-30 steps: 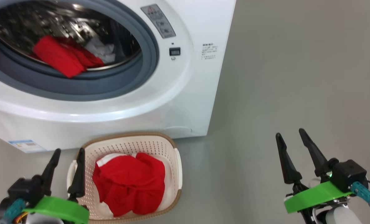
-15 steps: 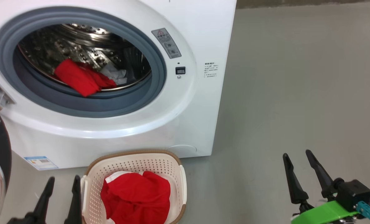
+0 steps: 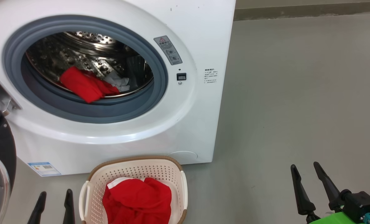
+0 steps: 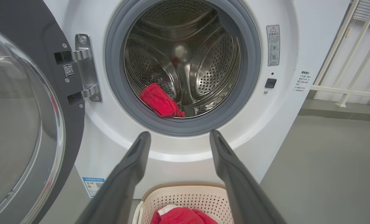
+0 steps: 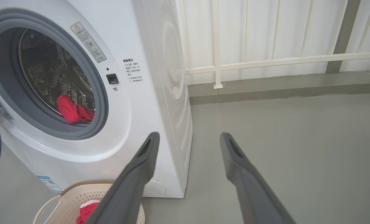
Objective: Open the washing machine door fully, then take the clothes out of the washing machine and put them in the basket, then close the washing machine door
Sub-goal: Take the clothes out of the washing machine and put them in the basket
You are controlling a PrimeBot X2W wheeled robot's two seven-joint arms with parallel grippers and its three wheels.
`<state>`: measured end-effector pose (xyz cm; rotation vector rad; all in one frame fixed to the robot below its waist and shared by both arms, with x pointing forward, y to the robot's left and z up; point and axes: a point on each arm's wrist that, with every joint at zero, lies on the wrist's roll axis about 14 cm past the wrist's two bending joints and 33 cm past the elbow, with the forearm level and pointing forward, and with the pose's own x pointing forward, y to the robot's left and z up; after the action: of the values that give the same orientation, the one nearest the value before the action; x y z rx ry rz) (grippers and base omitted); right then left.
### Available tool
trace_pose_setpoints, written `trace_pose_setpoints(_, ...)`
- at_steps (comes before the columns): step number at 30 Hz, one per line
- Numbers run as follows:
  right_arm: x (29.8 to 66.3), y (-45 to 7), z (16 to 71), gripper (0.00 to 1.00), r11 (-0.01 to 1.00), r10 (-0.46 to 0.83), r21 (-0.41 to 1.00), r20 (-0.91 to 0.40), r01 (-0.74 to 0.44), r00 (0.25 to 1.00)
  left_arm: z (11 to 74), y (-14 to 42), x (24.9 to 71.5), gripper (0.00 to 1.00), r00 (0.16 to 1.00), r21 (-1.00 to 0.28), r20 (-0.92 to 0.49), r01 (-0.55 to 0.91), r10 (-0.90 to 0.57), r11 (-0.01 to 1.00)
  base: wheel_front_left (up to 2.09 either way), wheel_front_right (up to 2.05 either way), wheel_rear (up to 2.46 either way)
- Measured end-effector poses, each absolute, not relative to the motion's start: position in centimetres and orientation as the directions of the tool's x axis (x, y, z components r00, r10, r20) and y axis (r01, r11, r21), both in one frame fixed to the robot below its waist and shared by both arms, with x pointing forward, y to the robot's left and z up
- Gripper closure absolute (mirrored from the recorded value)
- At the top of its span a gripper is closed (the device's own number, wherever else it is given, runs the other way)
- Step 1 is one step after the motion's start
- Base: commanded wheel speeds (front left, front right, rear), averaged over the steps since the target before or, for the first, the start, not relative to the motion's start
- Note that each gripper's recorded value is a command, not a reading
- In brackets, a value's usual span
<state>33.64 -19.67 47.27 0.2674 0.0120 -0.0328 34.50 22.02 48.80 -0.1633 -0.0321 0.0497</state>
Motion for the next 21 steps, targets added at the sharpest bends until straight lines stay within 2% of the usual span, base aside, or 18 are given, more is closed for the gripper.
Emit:
trace_pose_setpoints(16, 33.9, -19.6, 46.7, 0.00, 0.964, -0.030, 0.264, -0.037, 0.038, 0.999, 47.9, 21.5, 34.9, 0.00, 0.999, -0.168, -0.001, -0.044, 0.044, 0.985, 0.00, 0.00, 0.00)
trace_pose_setpoints(21, 34.5, -19.5, 45.9, 0.00, 0.964, -0.026, 0.264, -0.060, 0.041, 0.998, 46.9, 20.8, 36.8, 0.00, 1.000, -0.158, -0.027, -0.014, 0.010, 0.987, 0.00, 0.00, 0.00)
